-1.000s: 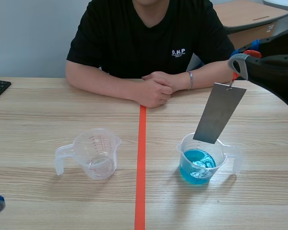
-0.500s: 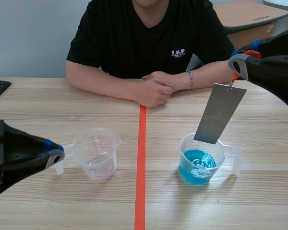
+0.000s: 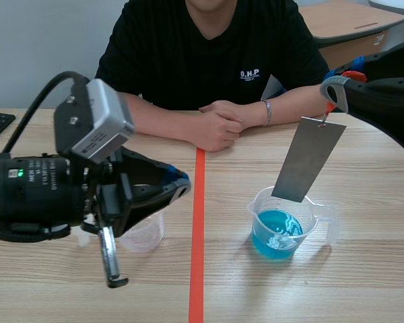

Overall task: Do the redox reaction experiment.
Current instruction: 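Point at the plate with the left hand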

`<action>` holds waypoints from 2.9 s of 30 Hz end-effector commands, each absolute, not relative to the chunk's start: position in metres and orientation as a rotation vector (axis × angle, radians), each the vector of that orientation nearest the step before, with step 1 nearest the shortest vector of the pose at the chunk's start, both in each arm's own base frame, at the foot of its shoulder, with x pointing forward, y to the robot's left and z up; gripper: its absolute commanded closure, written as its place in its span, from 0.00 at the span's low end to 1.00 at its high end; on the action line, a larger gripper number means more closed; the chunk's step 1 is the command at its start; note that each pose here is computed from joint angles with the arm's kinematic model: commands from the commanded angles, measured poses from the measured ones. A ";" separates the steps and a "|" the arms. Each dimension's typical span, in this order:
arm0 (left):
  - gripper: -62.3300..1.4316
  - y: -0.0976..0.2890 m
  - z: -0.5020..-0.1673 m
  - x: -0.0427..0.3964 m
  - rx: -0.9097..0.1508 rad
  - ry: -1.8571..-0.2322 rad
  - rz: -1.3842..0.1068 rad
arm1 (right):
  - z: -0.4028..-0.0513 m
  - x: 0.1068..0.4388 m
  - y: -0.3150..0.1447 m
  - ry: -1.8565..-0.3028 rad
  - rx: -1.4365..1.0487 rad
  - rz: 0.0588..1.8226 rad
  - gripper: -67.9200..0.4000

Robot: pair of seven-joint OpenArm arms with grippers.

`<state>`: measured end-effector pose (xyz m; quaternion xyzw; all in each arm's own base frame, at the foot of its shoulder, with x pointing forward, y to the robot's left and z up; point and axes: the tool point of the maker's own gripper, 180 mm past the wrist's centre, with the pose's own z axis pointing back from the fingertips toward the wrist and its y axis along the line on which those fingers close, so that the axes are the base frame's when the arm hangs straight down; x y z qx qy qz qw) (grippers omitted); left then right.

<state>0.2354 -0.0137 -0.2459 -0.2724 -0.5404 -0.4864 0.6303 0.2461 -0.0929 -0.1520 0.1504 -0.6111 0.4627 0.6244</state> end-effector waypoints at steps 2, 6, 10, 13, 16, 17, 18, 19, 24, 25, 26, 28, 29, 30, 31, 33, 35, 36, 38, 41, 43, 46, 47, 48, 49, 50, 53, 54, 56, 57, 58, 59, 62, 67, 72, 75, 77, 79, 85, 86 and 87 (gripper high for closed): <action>0.91 -0.025 -0.243 0.244 -0.618 -1.270 -1.113 | -0.143 0.246 -0.091 -1.428 0.351 1.084 0.97; 0.91 -0.039 -0.248 0.253 -0.618 -1.276 -1.116 | -0.143 0.246 -0.091 -1.428 0.351 1.084 0.97; 0.91 -0.047 -0.255 0.262 -0.619 -1.272 -1.099 | -0.143 0.246 -0.091 -1.428 0.351 1.084 0.97; 0.91 -0.054 -0.263 0.266 -0.618 -1.264 -1.101 | -0.143 0.246 -0.091 -1.428 0.351 1.084 0.97; 0.91 -0.062 -0.271 0.267 -0.618 -1.252 -1.114 | -0.143 0.246 -0.091 -1.428 0.351 1.084 0.97; 0.91 -0.064 -0.274 0.266 -0.622 -1.246 -1.114 | -0.143 0.246 -0.091 -1.428 0.351 1.084 0.97; 0.91 -0.066 -0.276 0.266 -0.623 -1.245 -1.117 | -0.143 0.246 -0.091 -1.428 0.351 1.084 0.97; 0.91 -0.068 -0.278 0.265 -0.625 -1.247 -1.118 | -0.143 0.246 -0.091 -1.428 0.351 1.084 0.97; 0.91 -0.077 -0.283 0.270 -0.625 -1.251 -1.088 | -0.143 0.246 -0.091 -1.428 0.351 1.084 0.97; 0.91 -0.080 -0.283 0.271 -0.627 -1.251 -1.088 | -0.143 0.246 -0.091 -1.428 0.351 1.084 0.97; 0.91 -0.082 -0.285 0.271 -0.625 -1.250 -1.090 | -0.143 0.246 -0.091 -1.428 0.351 1.084 0.97; 0.91 -0.085 -0.287 0.271 -0.619 -1.250 -1.097 | -0.143 0.246 -0.091 -1.428 0.351 1.084 0.97; 0.91 -0.086 -0.288 0.272 -0.614 -1.253 -1.099 | -0.143 0.246 -0.091 -1.428 0.351 1.084 0.97; 0.91 -0.087 -0.289 0.274 -0.603 -1.256 -1.097 | -0.143 0.246 -0.091 -1.428 0.351 1.084 0.97; 0.91 -0.088 -0.290 0.275 -0.599 -1.257 -1.092 | -0.143 0.246 -0.091 -1.428 0.351 1.084 0.97; 0.91 -0.091 -0.291 0.278 -0.600 -1.255 -1.086 | -0.143 0.246 -0.091 -1.428 0.351 1.084 0.97; 0.91 -0.094 -0.293 0.280 -0.595 -1.257 -1.082 | -0.143 0.246 -0.091 -1.428 0.351 1.084 0.97; 0.91 -0.095 -0.293 0.281 -0.590 -1.258 -1.087 | -0.143 0.246 -0.091 -1.428 0.351 1.084 0.97; 0.91 -0.098 -0.296 0.280 -0.588 -1.255 -1.096 | -0.143 0.246 -0.091 -1.428 0.351 1.084 0.97; 0.91 -0.099 -0.296 0.282 -0.581 -1.261 -1.083 | -0.143 0.246 -0.091 -1.428 0.351 1.084 0.97; 0.91 -0.101 -0.295 0.284 -0.577 -1.268 -1.072 | -0.143 0.246 -0.091 -1.428 0.351 1.084 0.97; 0.91 -0.102 -0.295 0.285 -0.578 -1.267 -1.069 | -0.143 0.246 -0.091 -1.428 0.351 1.084 0.97; 0.91 -0.102 -0.296 0.284 -0.579 -1.266 -1.071 | -0.143 0.246 -0.091 -1.428 0.351 1.084 0.97; 0.91 -0.102 -0.295 0.284 -0.579 -1.269 -1.069 | -0.143 0.246 -0.091 -1.428 0.351 1.084 0.97; 0.91 -0.102 -0.295 0.285 -0.573 -1.273 -1.064 | -0.143 0.246 -0.091 -1.428 0.351 1.084 0.97; 0.91 -0.103 -0.295 0.285 -0.572 -1.274 -1.063 | -0.143 0.246 -0.091 -1.428 0.351 1.084 0.97; 0.91 -0.103 -0.295 0.285 -0.575 -1.278 -1.063 | -0.143 0.246 -0.091 -1.428 0.351 1.084 0.97; 0.91 -0.103 -0.294 0.285 -0.576 -1.280 -1.062 | -0.143 0.246 -0.091 -1.428 0.351 1.084 0.97; 0.91 -0.103 -0.294 0.285 -0.577 -1.281 -1.063 | -0.143 0.246 -0.091 -1.428 0.351 1.084 0.97; 0.91 -0.103 -0.294 0.284 -0.579 -1.282 -1.063 | -0.143 0.246 -0.091 -1.428 0.351 1.084 0.97; 0.91 -0.103 -0.294 0.284 -0.579 -1.282 -1.063 | -0.143 0.246 -0.091 -1.428 0.351 1.084 0.97; 0.91 -0.103 -0.294 0.284 -0.579 -1.282 -1.063 | -0.143 0.246 -0.091 -1.428 0.351 1.084 0.97; 0.91 -0.103 -0.294 0.284 -0.579 -1.282 -1.062 | -0.143 0.246 -0.091 -1.428 0.351 1.084 0.97; 0.91 -0.103 -0.294 0.284 -0.579 -1.282 -1.062 | -0.143 0.246 -0.091 -1.428 0.351 1.084 0.97; 0.91 -0.103 -0.295 0.284 -0.578 -1.280 -1.062 | -0.143 0.246 -0.091 -1.428 0.351 1.084 0.97; 0.91 -0.104 -0.298 0.285 -0.581 -1.273 -1.055 | -0.143 0.246 -0.091 -1.428 0.351 1.084 0.97; 0.91 -0.103 -0.303 0.285 -0.575 -1.263 -1.055 | -0.143 0.246 -0.091 -1.429 0.351 1.084 0.97; 0.91 -0.103 -0.304 0.285 -0.576 -1.263 -1.052 | -0.143 0.246 -0.091 -1.429 0.351 1.084 0.97; 0.91 -0.103 -0.303 0.285 -0.577 -1.263 -1.052 | -0.143 0.246 -0.091 -1.429 0.351 1.084 0.97; 0.91 -0.103 -0.304 0.285 -0.577 -1.263 -1.052 | -0.143 0.246 -0.091 -1.429 0.351 1.084 0.97; 0.91 -0.103 -0.304 0.285 -0.577 -1.263 -1.052 | -0.143 0.246 -0.091 -1.429 0.351 1.084 0.97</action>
